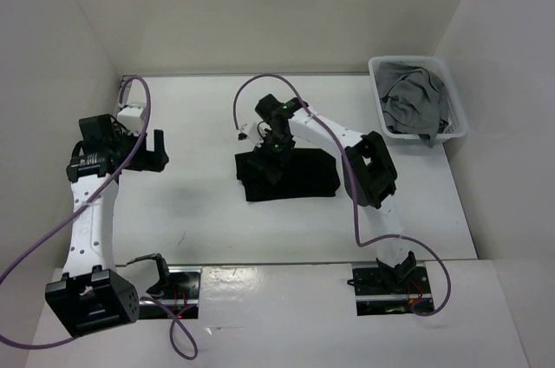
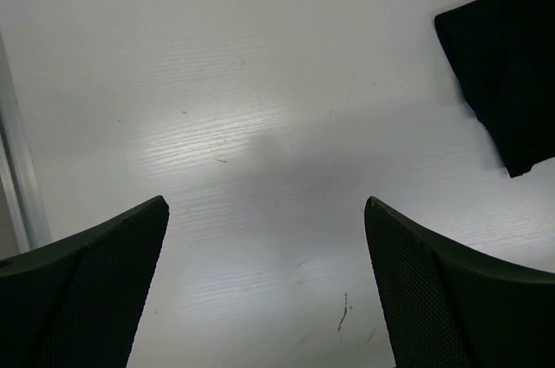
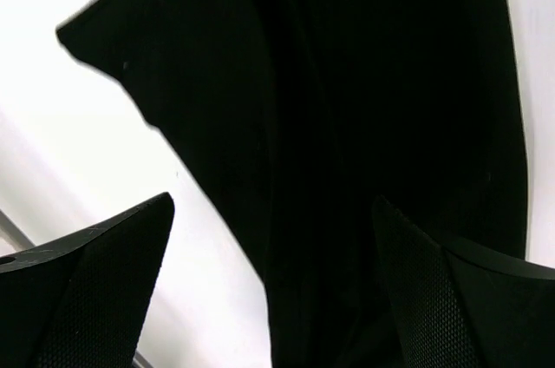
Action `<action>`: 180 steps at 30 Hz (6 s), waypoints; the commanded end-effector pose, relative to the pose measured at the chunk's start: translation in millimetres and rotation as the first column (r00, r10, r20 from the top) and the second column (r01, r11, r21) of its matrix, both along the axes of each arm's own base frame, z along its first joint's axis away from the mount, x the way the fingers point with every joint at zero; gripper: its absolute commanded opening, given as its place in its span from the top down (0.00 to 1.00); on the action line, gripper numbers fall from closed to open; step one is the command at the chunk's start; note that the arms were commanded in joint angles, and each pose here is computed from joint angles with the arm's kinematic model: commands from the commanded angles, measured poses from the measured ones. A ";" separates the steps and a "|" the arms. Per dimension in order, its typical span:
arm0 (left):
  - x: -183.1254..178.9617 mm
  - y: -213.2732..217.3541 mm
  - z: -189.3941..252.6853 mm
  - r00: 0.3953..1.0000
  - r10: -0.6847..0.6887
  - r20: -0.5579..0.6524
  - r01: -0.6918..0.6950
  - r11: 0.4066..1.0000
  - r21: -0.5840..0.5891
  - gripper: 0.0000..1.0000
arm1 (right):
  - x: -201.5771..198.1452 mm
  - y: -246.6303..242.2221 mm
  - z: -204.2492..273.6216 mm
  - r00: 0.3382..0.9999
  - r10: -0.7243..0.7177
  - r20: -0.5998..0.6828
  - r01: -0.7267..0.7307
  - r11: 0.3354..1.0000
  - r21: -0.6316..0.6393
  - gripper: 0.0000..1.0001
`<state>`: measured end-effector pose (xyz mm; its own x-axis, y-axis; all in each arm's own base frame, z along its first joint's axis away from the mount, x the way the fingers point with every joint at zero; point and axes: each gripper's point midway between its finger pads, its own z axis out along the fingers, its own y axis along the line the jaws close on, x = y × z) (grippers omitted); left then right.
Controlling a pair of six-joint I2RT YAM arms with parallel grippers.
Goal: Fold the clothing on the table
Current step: Fold the skirt
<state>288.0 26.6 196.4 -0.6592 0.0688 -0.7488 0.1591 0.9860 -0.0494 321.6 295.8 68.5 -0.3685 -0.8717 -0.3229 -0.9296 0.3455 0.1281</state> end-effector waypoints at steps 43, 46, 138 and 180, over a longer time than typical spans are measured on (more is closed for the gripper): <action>1.1 0.7 -11.5 0.999 -0.033 -0.019 0.032 0.997 -0.072 0.01 | -65.0 40.4 2.5 0.938 0.253 -0.238 -0.224 0.964 0.145 0.01; 1.1 0.7 -11.5 0.999 -0.033 -0.019 0.032 0.997 -0.072 0.01 | -71.7 39.4 1.2 0.933 0.260 -0.248 -0.231 0.963 0.139 0.01; 3.9 -65.9 -12.2 0.937 -0.348 -0.041 0.337 0.926 -0.173 0.01 | -58.6 -82.1 91.4 0.991 -0.129 0.025 0.126 0.988 0.090 0.01; 19.7 -252.5 -171.9 0.591 -0.718 -0.369 0.592 0.696 -0.406 0.01 | 35.8 -157.2 -70.6 0.733 -0.669 0.125 0.680 0.713 -0.172 0.01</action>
